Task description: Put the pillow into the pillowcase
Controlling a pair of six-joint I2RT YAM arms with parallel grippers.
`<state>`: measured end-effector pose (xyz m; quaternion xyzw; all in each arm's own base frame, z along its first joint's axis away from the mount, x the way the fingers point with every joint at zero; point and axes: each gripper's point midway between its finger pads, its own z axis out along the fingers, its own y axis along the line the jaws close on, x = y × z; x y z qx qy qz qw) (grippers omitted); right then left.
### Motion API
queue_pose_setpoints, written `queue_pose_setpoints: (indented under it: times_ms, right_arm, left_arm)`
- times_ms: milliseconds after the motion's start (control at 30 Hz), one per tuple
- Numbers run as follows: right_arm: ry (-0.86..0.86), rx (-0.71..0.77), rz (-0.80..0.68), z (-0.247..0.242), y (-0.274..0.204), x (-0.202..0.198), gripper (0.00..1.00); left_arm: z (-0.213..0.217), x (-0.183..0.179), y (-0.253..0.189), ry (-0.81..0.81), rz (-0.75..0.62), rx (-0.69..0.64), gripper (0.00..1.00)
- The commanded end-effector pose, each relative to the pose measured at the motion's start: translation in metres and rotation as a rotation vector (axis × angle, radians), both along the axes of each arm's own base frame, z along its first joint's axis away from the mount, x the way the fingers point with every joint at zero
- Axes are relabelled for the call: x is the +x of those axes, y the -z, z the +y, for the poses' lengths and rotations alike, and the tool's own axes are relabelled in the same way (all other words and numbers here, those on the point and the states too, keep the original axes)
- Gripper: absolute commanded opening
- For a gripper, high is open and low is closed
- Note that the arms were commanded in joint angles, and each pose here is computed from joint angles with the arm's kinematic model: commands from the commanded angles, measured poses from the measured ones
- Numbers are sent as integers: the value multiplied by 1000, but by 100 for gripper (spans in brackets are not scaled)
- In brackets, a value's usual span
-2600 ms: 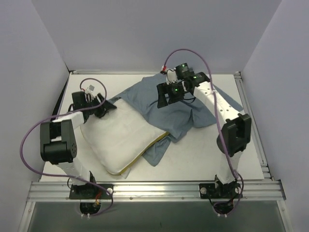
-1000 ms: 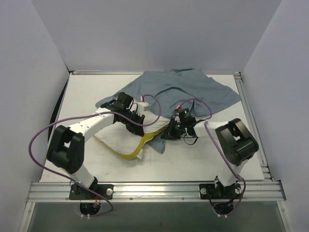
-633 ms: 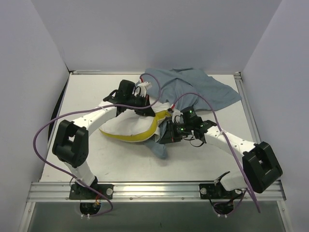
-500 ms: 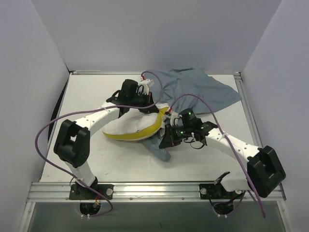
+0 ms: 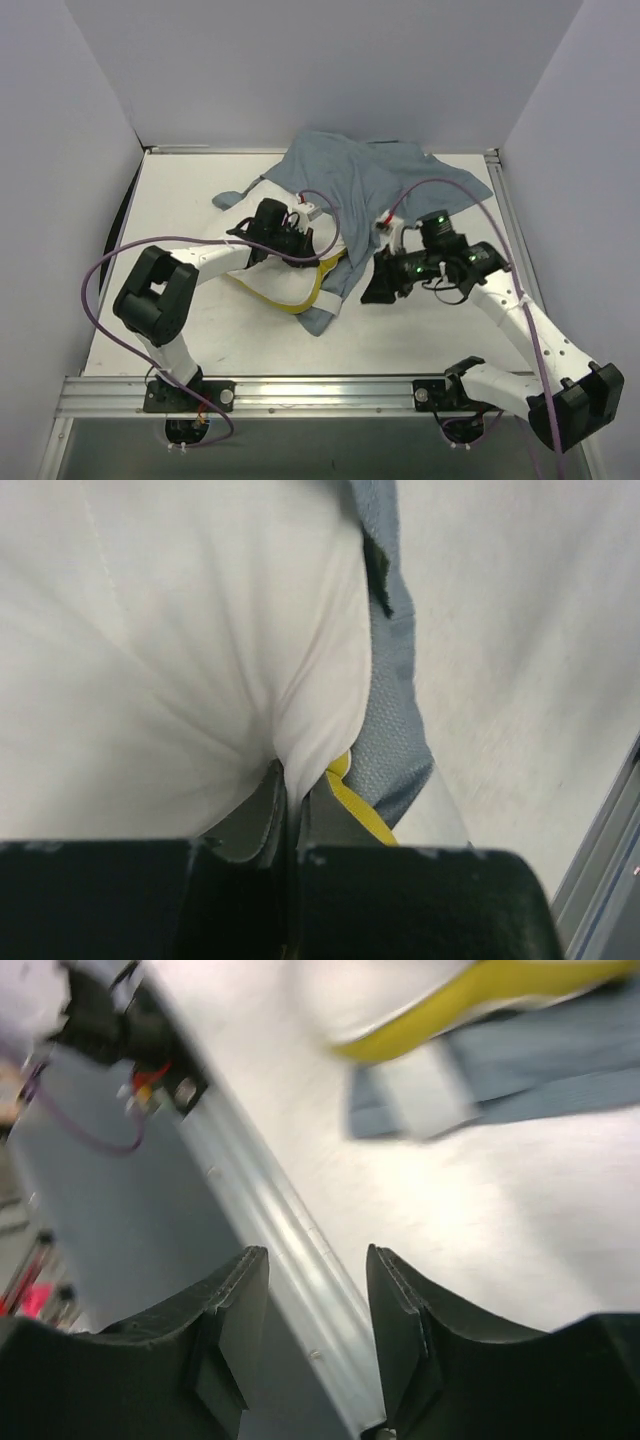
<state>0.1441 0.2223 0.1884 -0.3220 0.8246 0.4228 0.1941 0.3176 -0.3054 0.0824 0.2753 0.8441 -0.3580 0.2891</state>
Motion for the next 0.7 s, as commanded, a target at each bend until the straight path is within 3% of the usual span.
queue_pose_setpoints:
  times_ms: [0, 33, 67, 200, 233, 367, 567, 667]
  right_arm:
    - [138, -88, -31, -41, -13, 41, 45]
    - [224, -180, -28, -58, 2, 67, 47]
    - [260, -238, -38, -64, 7, 81, 47]
    - [349, -343, -59, -58, 13, 144, 50]
    - [359, -365, -97, -51, 11, 169, 50]
    - [271, -448, -238, -2, 10, 207, 54]
    - [183, -607, -397, 40, 28, 248, 66]
    - [135, -687, -409, 47, 51, 253, 64]
  left_arm:
    - [21, -44, 1, 181, -27, 47, 0]
    - [28, -55, -1, 218, -30, 64, 12]
    - [30, -59, -4, 235, -32, 66, 19]
    - [38, -55, -47, 213, -100, 27, 51]
    - [42, -53, -63, 178, -115, 13, 55]
    - [69, -27, -101, 21, -135, 12, 63]
    - [167, -11, -72, -314, 85, 103, 73]
    - [188, -20, -56, -380, 157, 118, 75]
